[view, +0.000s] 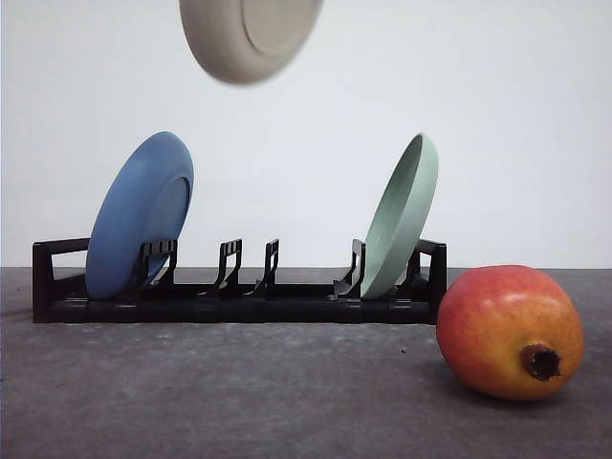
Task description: Place pomegranate in white plate
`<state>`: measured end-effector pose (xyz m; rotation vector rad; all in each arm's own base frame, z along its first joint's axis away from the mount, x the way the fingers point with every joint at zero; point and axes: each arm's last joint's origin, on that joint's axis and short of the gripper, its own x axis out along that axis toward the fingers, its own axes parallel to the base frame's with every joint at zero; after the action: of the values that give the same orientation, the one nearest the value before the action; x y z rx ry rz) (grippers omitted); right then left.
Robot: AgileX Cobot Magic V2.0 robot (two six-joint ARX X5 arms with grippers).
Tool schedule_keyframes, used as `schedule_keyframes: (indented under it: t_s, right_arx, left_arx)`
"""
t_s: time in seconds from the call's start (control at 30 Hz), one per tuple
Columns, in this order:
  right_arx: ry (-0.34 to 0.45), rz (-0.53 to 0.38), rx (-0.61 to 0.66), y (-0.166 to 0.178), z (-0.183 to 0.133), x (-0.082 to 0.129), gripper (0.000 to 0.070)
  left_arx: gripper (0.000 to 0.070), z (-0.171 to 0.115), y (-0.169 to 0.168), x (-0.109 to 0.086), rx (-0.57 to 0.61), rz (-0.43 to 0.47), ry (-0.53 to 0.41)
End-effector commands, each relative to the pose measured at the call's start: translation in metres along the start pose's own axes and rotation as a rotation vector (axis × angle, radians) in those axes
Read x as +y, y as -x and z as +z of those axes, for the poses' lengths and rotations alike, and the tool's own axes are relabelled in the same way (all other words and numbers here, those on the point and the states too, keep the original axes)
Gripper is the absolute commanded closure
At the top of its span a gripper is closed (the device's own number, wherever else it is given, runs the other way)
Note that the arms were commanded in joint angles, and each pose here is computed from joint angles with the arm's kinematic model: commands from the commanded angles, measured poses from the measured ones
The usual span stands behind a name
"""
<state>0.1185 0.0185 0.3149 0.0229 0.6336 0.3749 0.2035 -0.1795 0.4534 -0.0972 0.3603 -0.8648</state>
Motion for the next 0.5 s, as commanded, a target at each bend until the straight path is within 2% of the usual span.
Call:
schedule_keyframes:
  t_s: [0.0,0.17,0.33,0.47]
  right_arx:
    - [-0.006,0.006,-0.016,0.003,0.005,0.001,0.0184]
    - [-0.006,0.006,-0.017,0.003,0.005,0.001,0.0184]
    - [-0.006,0.005,-0.017,0.003,0.005,0.001,0.0184]
    - [-0.006,0.006,-0.017,0.003,0.005,0.001,0.0184]
  left_arx:
    - [0.0696,0.002,0.005,-0.008,0.007,0.038,-0.070]
    - [0.0695,-0.016,0.023,-0.029,0.156,0.151,-0.190]
    - [0.0695,-0.039,0.023,-0.043,0.300,0.210,-0.278]
    - [0.0695,-0.067,0.012,-0.050,0.398,0.215,-0.328]
